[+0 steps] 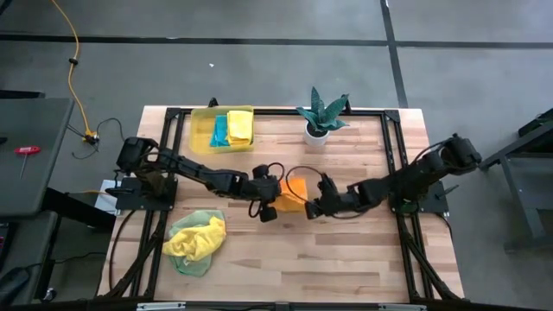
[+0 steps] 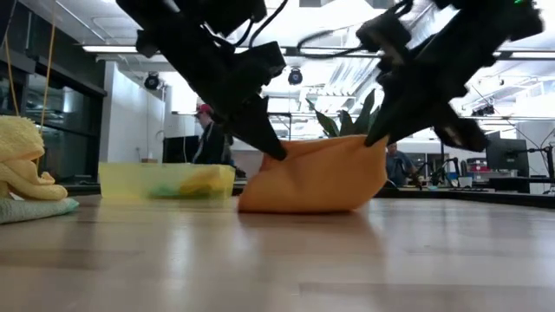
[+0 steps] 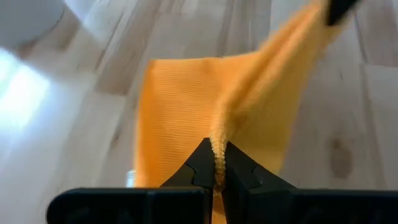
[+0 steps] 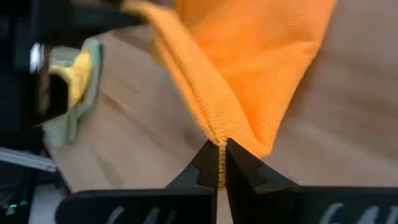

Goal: Fold microfiber towels
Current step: Fold the orange microfiber cloth

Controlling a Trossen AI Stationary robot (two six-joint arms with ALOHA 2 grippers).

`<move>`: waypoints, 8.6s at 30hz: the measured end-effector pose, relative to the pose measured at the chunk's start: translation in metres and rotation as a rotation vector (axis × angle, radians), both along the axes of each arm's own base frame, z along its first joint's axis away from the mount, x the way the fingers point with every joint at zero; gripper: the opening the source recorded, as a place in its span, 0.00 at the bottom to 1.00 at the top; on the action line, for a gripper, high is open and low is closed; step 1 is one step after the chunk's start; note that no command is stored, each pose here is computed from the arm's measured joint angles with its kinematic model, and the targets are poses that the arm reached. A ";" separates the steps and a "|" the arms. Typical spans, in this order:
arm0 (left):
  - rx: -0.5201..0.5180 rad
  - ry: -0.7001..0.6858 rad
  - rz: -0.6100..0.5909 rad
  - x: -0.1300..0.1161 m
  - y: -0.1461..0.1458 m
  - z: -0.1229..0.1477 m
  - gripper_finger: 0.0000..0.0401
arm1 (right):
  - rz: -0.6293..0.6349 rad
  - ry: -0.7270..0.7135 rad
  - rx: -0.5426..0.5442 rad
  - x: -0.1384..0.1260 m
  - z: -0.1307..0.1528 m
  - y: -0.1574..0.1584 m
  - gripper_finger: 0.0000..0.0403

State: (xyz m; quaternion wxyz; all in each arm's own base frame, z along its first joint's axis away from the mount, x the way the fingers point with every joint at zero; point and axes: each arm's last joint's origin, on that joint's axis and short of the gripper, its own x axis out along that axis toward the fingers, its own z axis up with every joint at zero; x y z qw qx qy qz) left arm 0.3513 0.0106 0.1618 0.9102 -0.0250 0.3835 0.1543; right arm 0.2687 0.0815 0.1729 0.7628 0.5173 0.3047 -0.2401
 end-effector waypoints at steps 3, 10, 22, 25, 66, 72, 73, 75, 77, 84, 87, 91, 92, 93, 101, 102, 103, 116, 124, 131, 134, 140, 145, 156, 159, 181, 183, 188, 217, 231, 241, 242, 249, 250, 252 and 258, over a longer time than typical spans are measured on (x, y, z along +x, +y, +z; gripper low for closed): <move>0.010 -0.003 -0.065 0.002 0.011 0.002 0.00 | -0.067 -0.032 0.022 -0.005 0.001 0.015 0.00; -0.002 0.005 -0.102 0.000 0.032 0.002 0.00 | -0.218 -0.141 0.063 -0.010 0.005 0.031 0.00; 0.060 0.036 -0.049 -0.001 0.042 -0.003 0.00 | -0.279 -0.154 0.075 0.000 0.006 0.011 0.00; 0.072 0.051 -0.027 0.000 0.043 -0.010 0.00 | -0.277 -0.150 0.073 0.003 0.006 0.004 0.00; 0.094 0.085 0.219 0.008 0.051 -0.056 0.00 | -0.258 -0.061 -0.081 0.023 -0.003 -0.087 0.30; 0.081 0.076 0.235 0.008 0.051 -0.056 0.00 | -0.237 -0.009 -0.155 0.020 -0.005 -0.119 0.38; 0.079 0.073 0.239 0.008 0.051 -0.055 0.00 | -0.234 0.009 -0.167 0.019 -0.006 -0.123 0.38; 0.074 0.073 0.249 0.007 0.050 -0.052 0.00 | -0.228 0.033 -0.192 0.017 -0.007 -0.129 0.38; 0.075 0.067 0.252 0.006 0.050 -0.049 0.00 | -0.205 0.053 -0.216 0.015 -0.008 -0.133 0.39; 0.081 0.059 0.259 -0.001 0.050 -0.025 0.00 | -0.105 0.076 -0.258 0.014 -0.009 -0.136 0.39; 0.080 0.051 0.261 -0.005 0.049 -0.014 0.00 | -0.094 0.079 -0.256 0.014 -0.009 -0.136 0.39; 0.059 0.032 0.294 -0.012 0.050 0.001 0.00 | -0.080 0.093 -0.262 0.013 -0.010 -0.135 0.39; 0.050 0.024 0.316 -0.013 0.052 0.004 0.00 | -0.077 0.097 -0.258 0.013 -0.010 -0.135 0.39; 0.038 0.021 0.344 -0.015 0.053 0.006 0.00 | -0.076 0.101 -0.257 0.013 -0.010 -0.135 0.39; -0.044 0.012 0.467 -0.024 0.066 0.009 0.00 | -0.049 0.136 -0.234 0.010 -0.013 -0.134 0.39; -0.058 0.011 0.466 -0.024 0.066 0.009 0.00 | -0.031 0.142 -0.230 0.010 -0.014 -0.133 0.39; -0.073 0.007 0.461 -0.023 0.066 0.009 0.00 | -0.009 0.144 -0.227 0.010 -0.014 -0.133 0.39; -0.221 0.061 -0.083 -0.025 -0.028 -0.008 0.00 | 0.359 0.035 -0.226 -0.001 0.013 -0.120 0.39; -0.249 0.075 -0.362 -0.077 -0.095 -0.010 0.00 | 0.445 -0.094 -0.176 0.020 0.005 -0.097 0.39; -0.122 0.112 -0.376 -0.110 -0.078 -0.003 0.00 | 0.594 -0.249 -0.203 0.056 -0.018 -0.069 0.37; -0.085 0.121 -0.373 -0.111 -0.067 -0.001 0.00 | 0.678 -0.241 -0.270 0.078 -0.021 -0.061 0.29; -0.047 0.183 -0.380 -0.112 -0.046 -0.003 0.00 | 0.748 -0.173 -0.378 0.116 -0.035 -0.063 0.03; -0.055 0.205 -0.333 -0.113 -0.032 -0.003 0.00 | 0.770 -0.093 -0.426 0.126 -0.042 -0.071 0.01; 0.026 0.186 -0.296 -0.110 0.009 -0.001 0.00 | 0.785 0.061 -0.448 0.117 -0.052 -0.058 0.00; 0.006 0.164 -0.254 -0.110 0.028 0.001 0.00 | 0.744 0.073 -0.443 0.117 -0.053 -0.050 0.00; -0.129 -0.196 -0.079 -0.074 0.036 0.035 0.00 | 0.564 0.080 -0.563 0.122 -0.049 -0.056 0.00; -0.094 -0.189 -0.039 -0.070 0.036 0.029 0.00 | 0.563 0.076 -0.563 0.122 -0.048 -0.056 0.00; -0.034 -0.114 0.060 -0.068 0.041 0.013 0.00 | 0.625 0.057 -0.550 0.122 -0.047 -0.055 0.00; -0.073 -0.159 0.089 -0.064 0.046 0.011 0.00 | 0.632 -0.178 -0.557 0.140 -0.049 -0.049 0.00; -0.071 -0.150 0.106 -0.065 0.051 0.011 0.00 | 0.830 0.141 -0.584 0.103 -0.026 -0.059 0.00; -0.069 -0.100 0.090 -0.068 0.049 0.007 0.00 | 0.540 -0.036 -0.485 0.037 -0.030 -0.075 0.00; -0.069 -0.105 0.090 -0.068 0.049 0.008 0.00 | 0.509 -0.050 -0.484 0.028 -0.029 -0.077 0.00; -0.080 -0.181 0.163 -0.061 0.047 0.008 0.00 | 0.390 -0.059 -0.407 -0.009 -0.041 -0.080 0.00; -0.091 -0.175 0.178 -0.061 0.046 0.006 0.00 | 0.378 -0.066 -0.396 -0.010 -0.045 -0.080 0.00; -0.105 -0.168 0.189 -0.054 0.046 0.003 0.00 | 0.369 -0.068 -0.384 -0.008 -0.052 -0.080 0.00; -0.084 -0.115 0.180 -0.023 0.045 -0.008 0.00 | 0.363 -0.126 -0.372 0.016 -0.067 -0.079 0.00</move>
